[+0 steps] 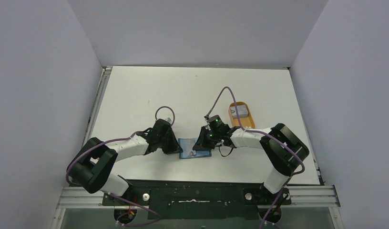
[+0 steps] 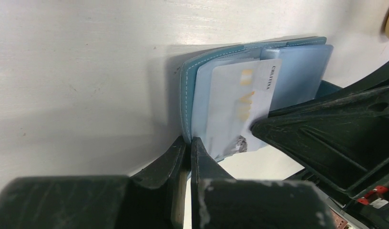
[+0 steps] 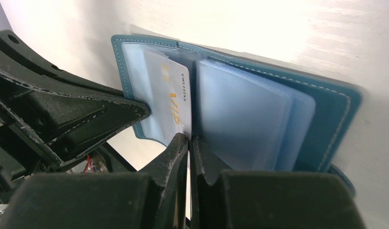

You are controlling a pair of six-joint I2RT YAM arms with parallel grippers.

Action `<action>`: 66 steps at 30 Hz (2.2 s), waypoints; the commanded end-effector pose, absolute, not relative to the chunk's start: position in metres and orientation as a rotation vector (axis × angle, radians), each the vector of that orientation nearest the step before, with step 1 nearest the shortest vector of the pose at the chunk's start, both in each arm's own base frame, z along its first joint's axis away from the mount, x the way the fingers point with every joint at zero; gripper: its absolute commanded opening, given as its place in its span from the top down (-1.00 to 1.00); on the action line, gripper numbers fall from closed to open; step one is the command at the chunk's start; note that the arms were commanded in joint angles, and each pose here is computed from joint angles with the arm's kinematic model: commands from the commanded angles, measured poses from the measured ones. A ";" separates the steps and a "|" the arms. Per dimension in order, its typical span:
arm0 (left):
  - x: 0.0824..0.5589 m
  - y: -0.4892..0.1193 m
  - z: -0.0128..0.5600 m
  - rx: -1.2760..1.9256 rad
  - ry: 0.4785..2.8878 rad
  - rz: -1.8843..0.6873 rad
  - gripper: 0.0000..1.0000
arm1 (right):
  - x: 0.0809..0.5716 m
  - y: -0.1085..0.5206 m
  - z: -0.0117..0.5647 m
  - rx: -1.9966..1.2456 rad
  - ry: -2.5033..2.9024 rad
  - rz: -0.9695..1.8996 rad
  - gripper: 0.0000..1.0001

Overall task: Put the credit cards into the card holder
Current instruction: Insert the credit card into the card holder.

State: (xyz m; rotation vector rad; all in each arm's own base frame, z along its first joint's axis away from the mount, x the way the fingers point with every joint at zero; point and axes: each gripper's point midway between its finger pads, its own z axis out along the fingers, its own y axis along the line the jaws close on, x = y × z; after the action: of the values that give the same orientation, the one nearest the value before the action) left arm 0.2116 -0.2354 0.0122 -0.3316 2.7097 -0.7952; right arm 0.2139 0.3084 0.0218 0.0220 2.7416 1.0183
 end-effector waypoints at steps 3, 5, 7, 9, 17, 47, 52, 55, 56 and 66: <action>0.196 -0.218 -0.012 -0.340 2.784 -0.677 1.00 | 0.215 0.321 0.010 0.031 2.734 0.985 1.00; 0.197 -0.218 -0.010 -0.340 2.778 -0.679 1.00 | 0.214 0.322 0.010 0.026 2.735 0.986 1.00; 0.198 -0.217 -0.006 -0.342 2.768 -0.685 1.00 | 0.214 0.322 0.012 0.016 2.730 0.988 1.00; 0.198 -0.215 -0.003 -0.348 2.760 -0.689 0.83 | 0.214 0.321 0.013 0.004 2.729 0.984 1.00; 0.200 -0.204 0.007 -0.378 2.724 -0.687 0.42 | 0.213 0.319 0.018 -0.029 2.726 0.975 0.59; 0.202 -0.216 -0.001 -0.393 2.722 -0.780 0.85 | 0.218 0.330 0.038 -0.069 2.667 0.988 -0.04; 0.202 -0.217 -0.002 -0.395 2.722 -0.787 0.89 | 0.219 0.325 0.037 -0.079 2.674 0.914 -0.11; 0.202 -0.218 -0.004 -0.394 2.729 -0.794 0.91 | 0.219 0.327 0.038 -0.107 2.679 0.892 -0.09; 0.200 -0.219 -0.005 -0.395 2.735 -0.796 0.92 | 0.218 0.328 0.038 -0.118 2.683 0.884 -0.09; 0.205 -0.226 -0.003 -0.381 2.710 -0.853 0.97 | 0.212 0.342 0.038 -0.201 2.695 0.875 -0.07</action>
State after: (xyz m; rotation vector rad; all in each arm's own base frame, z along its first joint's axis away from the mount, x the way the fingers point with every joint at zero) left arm 0.2110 -0.2358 0.0122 -0.3744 2.6713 -0.9199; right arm 0.2071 0.3302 0.0295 -0.1386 2.7342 0.8765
